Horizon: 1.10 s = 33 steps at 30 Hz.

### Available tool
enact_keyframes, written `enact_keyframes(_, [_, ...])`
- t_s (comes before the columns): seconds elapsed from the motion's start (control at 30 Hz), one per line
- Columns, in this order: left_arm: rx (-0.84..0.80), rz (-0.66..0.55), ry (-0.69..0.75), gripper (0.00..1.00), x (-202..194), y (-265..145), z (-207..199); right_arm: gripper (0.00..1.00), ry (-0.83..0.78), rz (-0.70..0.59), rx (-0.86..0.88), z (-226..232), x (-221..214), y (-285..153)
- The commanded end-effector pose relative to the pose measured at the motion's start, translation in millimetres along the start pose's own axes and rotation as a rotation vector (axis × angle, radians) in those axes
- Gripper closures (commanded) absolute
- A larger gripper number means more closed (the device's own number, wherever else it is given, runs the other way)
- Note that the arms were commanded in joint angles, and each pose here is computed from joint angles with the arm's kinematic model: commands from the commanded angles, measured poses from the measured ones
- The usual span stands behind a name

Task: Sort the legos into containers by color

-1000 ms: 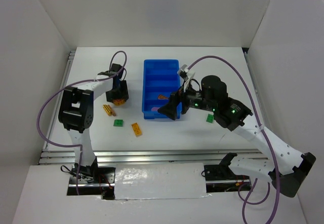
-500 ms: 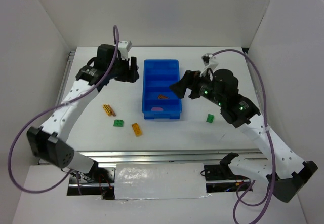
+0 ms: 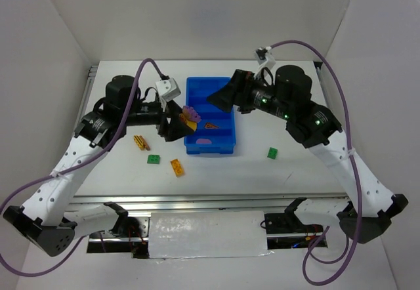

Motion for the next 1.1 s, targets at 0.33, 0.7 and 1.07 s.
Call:
enact_keyframes(0.33, [-0.029, 0.028, 0.093, 1.0, -1.3, 12.2, -22.5, 0.2, -0.016, 0.304, -0.066, 21.8, -65.9, 34.9])
enact_keyframes(0.7, [-0.037, 0.046, 0.102, 1.0, -4.6, 21.2, -27.2, 0.99, -0.035, 0.275, -0.066, 17.2, -66.8, 31.1])
enact_keyframes(1.07, [-0.015, 0.084, 0.082, 1.0, -10.0, 22.1, -28.5, 1.0, -0.084, 0.128, -0.106, 6.6, -38.3, 13.1])
Point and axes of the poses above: each gripper's point midway between its finger pads, its own y axis out along the fingers, its own z axis along the line the jaws close on, x = y × z, the point moved 7 cm from there along -y, back along the fingers, and after that the axes turned 2 degrees about y, right-handed, at the moved point
